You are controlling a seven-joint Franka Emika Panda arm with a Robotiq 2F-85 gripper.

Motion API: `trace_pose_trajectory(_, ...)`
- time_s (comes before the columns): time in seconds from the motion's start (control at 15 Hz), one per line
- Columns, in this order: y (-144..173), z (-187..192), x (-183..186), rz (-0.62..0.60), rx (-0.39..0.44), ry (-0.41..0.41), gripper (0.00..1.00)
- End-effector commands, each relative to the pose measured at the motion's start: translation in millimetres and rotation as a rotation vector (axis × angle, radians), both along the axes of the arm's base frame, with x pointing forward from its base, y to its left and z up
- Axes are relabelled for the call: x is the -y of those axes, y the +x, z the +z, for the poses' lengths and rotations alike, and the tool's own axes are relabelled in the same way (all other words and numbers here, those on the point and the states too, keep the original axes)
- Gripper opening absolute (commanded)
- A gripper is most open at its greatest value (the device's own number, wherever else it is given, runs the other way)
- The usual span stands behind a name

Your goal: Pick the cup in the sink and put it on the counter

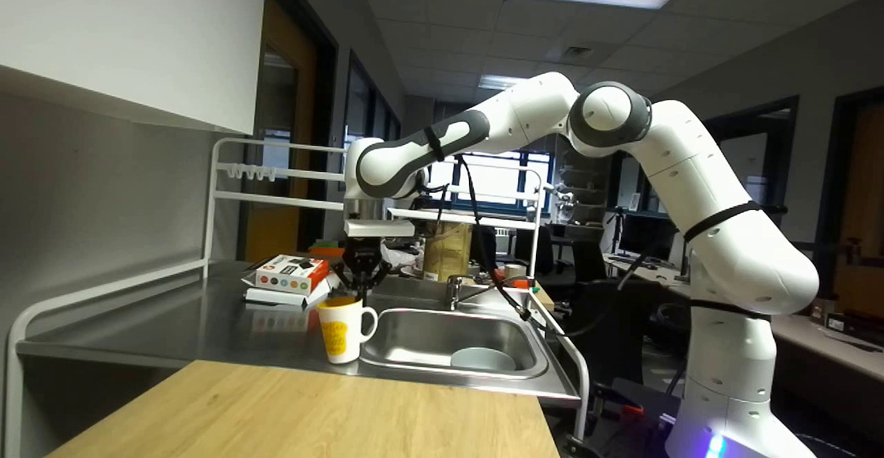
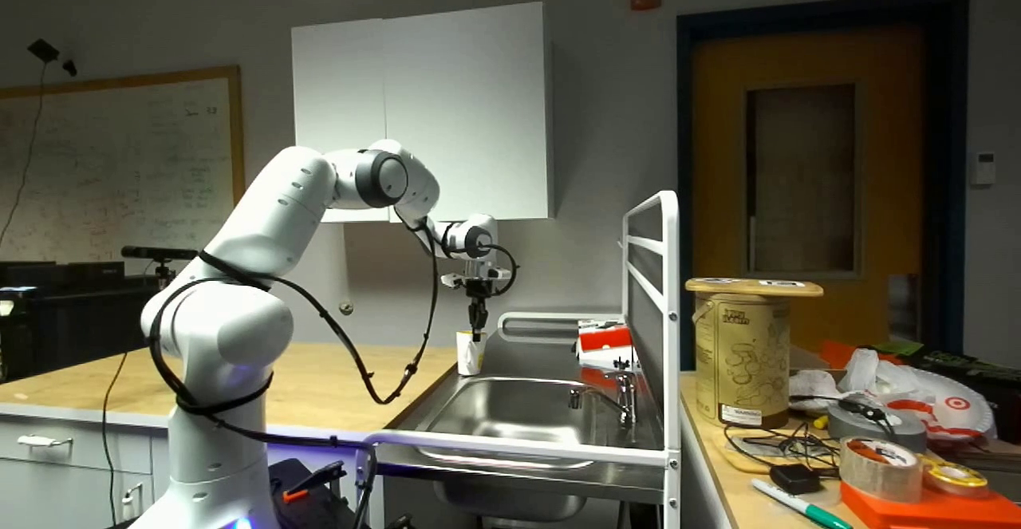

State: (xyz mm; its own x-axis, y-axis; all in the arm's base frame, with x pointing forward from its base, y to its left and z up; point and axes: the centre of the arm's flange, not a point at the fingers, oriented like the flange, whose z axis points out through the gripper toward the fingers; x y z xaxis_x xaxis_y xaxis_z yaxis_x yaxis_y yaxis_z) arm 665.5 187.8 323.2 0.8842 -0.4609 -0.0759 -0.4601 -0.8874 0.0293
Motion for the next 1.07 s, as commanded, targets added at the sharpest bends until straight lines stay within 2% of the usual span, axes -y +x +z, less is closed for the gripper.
trace_pose_trajectory(0.0,11,-5,6,0.013,0.0,-0.011,0.31)
trace_pose_trajectory(0.13,9,-7,8,0.013,-0.001,-0.013,0.36)
trace_pose_trajectory(0.67,4,-16,9,0.038,-0.024,-0.023,0.96)
trace_pose_trajectory(0.73,3,-14,8,0.042,-0.025,-0.026,1.0)
trace_pose_trajectory(1.0,-8,0,-2,0.058,-0.024,-0.038,1.0)
